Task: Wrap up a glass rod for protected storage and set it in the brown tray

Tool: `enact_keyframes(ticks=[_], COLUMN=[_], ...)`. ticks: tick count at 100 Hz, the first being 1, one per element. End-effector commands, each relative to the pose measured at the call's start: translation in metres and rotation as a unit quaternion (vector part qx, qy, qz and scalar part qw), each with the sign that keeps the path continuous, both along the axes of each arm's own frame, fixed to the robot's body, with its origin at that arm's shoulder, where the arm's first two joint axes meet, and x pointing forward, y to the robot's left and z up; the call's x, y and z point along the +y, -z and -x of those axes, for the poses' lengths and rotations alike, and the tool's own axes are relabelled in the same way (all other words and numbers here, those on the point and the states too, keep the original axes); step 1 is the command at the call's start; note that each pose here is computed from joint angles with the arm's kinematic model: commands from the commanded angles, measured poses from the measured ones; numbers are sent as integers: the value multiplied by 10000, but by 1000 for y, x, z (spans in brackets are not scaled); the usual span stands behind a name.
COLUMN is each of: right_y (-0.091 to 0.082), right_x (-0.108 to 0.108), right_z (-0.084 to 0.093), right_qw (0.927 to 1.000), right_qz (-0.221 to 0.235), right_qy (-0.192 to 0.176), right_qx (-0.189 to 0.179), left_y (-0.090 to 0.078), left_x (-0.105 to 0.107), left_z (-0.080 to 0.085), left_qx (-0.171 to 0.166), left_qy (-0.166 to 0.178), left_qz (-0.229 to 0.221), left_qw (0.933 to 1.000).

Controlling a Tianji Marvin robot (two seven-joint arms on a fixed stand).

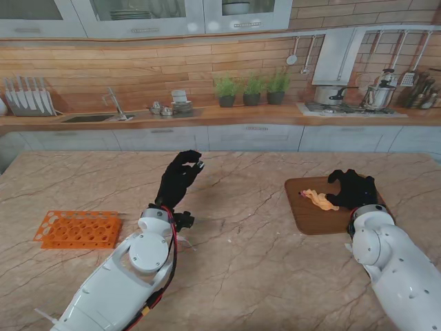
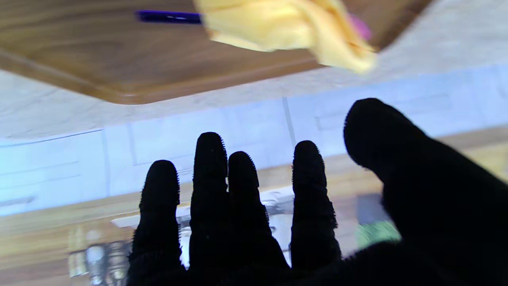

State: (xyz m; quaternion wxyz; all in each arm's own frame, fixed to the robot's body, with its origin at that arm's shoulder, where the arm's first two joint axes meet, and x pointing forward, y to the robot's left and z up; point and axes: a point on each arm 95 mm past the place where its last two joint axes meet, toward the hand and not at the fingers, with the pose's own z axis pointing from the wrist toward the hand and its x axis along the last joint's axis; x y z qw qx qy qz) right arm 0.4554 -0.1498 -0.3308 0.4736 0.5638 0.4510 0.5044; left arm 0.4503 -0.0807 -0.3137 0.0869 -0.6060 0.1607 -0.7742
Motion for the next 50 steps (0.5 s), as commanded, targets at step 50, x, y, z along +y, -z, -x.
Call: enact_keyframes(ticks=[50], right_y=[-36], right_x=[119], right_z=[61], right_qw=[9538], right_qz=[-2555], right_qy=[-1562], right_qx=[-220], left_y=[-12], left_x=[34], left_z=[65], left_qx=[-19], left_qy=[670], left_qz=[-727], left_qw=[9951])
